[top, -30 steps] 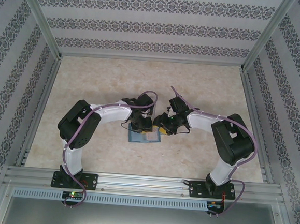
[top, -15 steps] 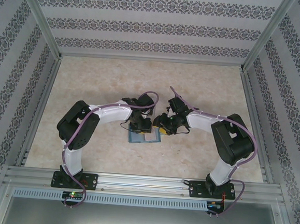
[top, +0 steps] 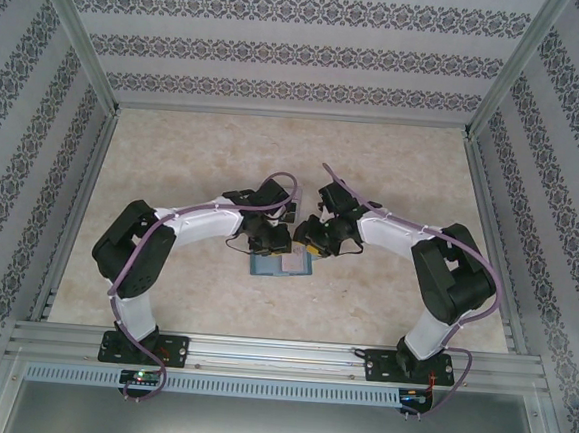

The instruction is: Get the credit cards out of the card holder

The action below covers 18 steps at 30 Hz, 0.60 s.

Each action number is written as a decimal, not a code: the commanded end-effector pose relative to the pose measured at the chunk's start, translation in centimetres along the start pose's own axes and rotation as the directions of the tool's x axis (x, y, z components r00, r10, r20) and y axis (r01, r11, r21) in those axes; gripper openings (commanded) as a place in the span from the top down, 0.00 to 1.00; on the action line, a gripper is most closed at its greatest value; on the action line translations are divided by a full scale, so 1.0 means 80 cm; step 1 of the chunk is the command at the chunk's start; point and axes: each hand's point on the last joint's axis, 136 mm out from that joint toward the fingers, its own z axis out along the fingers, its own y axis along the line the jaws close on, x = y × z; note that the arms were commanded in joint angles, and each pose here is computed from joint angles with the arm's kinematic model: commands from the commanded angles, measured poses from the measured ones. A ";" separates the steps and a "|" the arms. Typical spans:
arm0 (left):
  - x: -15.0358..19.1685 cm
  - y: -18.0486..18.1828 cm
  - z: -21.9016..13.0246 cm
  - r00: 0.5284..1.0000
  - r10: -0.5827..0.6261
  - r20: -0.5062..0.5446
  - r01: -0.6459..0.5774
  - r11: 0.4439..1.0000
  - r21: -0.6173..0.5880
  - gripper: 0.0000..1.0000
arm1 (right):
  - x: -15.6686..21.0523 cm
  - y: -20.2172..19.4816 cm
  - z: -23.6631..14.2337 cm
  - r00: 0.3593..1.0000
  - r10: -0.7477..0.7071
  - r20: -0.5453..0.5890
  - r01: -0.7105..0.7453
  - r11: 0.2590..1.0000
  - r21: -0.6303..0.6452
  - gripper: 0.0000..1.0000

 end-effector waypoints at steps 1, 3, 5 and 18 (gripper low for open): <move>-0.011 -0.012 -0.005 0.999 -0.030 0.028 0.027 0.996 0.079 0.84 | 0.005 0.013 -0.004 0.999 -0.038 -0.013 0.038 0.999 -0.002 0.64; -0.010 -0.012 -0.002 0.999 -0.039 0.021 0.037 0.995 0.090 0.85 | 0.005 0.011 0.002 0.999 -0.036 -0.022 0.036 0.999 0.003 0.69; -0.009 -0.010 0.003 0.999 -0.048 0.013 0.046 0.994 0.097 0.85 | 0.007 0.011 0.007 0.999 -0.038 -0.035 0.038 0.999 0.004 0.70; -0.004 0.013 0.018 0.997 -0.074 -0.002 0.073 0.995 0.071 0.79 | 0.011 -0.024 0.037 0.997 -0.024 -0.080 0.031 0.995 0.096 0.71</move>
